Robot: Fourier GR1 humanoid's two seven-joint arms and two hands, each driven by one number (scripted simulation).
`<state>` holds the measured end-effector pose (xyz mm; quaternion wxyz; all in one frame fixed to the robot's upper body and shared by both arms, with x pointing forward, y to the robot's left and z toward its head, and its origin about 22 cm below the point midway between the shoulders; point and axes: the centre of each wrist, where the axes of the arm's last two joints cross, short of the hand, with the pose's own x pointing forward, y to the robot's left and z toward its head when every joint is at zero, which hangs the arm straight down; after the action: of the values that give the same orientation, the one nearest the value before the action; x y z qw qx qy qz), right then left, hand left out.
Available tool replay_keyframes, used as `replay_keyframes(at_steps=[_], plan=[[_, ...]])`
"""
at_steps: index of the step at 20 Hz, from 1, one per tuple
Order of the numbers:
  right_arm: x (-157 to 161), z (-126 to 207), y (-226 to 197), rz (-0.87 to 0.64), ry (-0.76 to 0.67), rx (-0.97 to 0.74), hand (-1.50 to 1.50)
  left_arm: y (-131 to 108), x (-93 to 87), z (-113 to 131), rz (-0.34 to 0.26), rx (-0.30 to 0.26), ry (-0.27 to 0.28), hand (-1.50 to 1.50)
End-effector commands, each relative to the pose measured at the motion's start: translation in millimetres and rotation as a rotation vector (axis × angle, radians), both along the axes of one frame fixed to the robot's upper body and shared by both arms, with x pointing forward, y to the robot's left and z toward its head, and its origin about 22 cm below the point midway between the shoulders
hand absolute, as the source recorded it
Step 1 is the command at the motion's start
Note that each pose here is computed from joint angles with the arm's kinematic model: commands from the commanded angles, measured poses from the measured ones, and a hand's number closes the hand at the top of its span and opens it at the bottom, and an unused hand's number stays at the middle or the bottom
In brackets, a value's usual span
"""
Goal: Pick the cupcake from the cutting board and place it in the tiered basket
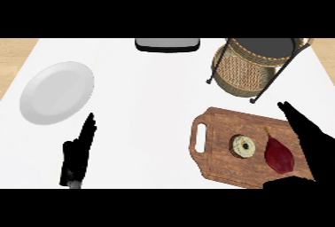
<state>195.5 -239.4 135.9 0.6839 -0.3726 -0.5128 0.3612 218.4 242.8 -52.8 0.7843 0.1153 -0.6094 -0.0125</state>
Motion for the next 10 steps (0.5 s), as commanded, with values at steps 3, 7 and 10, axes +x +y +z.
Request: replay_keyframes(at_steps=[3, 7, 10], plan=[[15, -11, 27, -0.033, 0.095, -0.161, -1.5, -16, 1.8, -9, 0.004, 0.011, 0.015, 0.0], [26, -21, 41, -0.025, 0.164, -0.189, -1.5, -5, -16.1, 1, 0.002, -0.005, 0.018, 0.0], [26, -28, 38, 0.001, 0.186, -0.134, -1.5, 16, 7.5, -4, 0.001, -0.001, 0.014, 0.0]])
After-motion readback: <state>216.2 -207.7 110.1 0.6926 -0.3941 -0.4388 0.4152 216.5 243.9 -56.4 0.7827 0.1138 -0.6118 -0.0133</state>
